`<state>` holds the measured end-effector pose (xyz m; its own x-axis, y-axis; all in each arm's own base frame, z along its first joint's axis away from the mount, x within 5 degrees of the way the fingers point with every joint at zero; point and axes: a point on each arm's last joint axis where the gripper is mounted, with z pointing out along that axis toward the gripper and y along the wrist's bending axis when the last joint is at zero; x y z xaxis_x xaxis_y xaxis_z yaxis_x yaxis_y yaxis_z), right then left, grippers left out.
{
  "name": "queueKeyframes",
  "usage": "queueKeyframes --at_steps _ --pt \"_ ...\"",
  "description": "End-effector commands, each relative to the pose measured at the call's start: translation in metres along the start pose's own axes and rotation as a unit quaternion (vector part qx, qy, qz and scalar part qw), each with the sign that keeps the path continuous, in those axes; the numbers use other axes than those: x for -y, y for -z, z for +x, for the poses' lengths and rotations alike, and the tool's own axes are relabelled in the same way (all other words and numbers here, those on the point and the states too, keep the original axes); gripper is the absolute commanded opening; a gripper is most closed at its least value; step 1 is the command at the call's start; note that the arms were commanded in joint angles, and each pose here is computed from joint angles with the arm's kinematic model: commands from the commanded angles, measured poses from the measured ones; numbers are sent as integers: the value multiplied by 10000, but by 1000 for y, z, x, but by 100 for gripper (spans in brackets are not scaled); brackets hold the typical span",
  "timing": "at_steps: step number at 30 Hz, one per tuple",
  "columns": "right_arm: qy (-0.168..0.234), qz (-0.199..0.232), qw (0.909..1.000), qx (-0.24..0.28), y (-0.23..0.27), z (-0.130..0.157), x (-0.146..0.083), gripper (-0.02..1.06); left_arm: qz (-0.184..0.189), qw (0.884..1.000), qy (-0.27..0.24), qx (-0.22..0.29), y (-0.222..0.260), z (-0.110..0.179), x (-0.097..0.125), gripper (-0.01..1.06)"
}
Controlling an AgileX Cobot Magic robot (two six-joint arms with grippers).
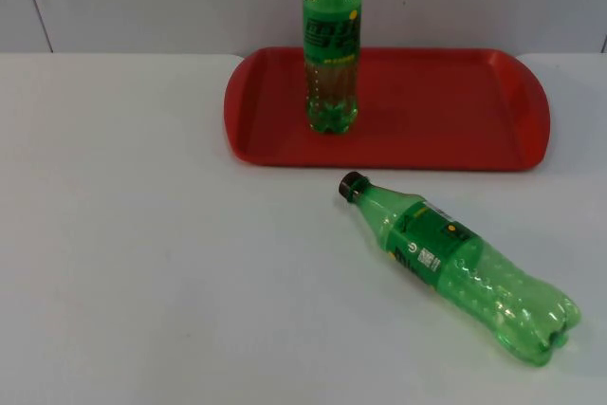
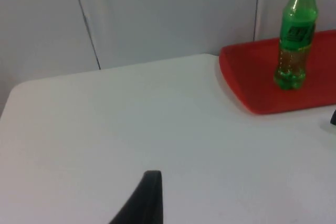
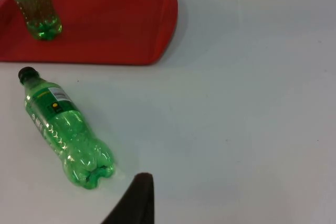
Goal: Place the bottle upright on the tray.
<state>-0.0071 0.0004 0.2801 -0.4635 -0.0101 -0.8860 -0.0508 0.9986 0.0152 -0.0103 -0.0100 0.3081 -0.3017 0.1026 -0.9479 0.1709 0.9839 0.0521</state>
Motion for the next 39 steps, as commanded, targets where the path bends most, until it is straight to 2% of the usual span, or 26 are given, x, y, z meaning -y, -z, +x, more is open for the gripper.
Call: queueKeyframes --at_steps 1,9,39 --pt "-36 3 10000 28 0 0 0 105 -32 10000 18 -43 2 4 0 105" --pt "-36 3 10000 28 0 0 0 105 -50 9961 152 -863 -15 30 -1 105" --pt "-36 3 10000 37 0 0 0 105 -105 9960 193 -861 -14 30 -2 105"
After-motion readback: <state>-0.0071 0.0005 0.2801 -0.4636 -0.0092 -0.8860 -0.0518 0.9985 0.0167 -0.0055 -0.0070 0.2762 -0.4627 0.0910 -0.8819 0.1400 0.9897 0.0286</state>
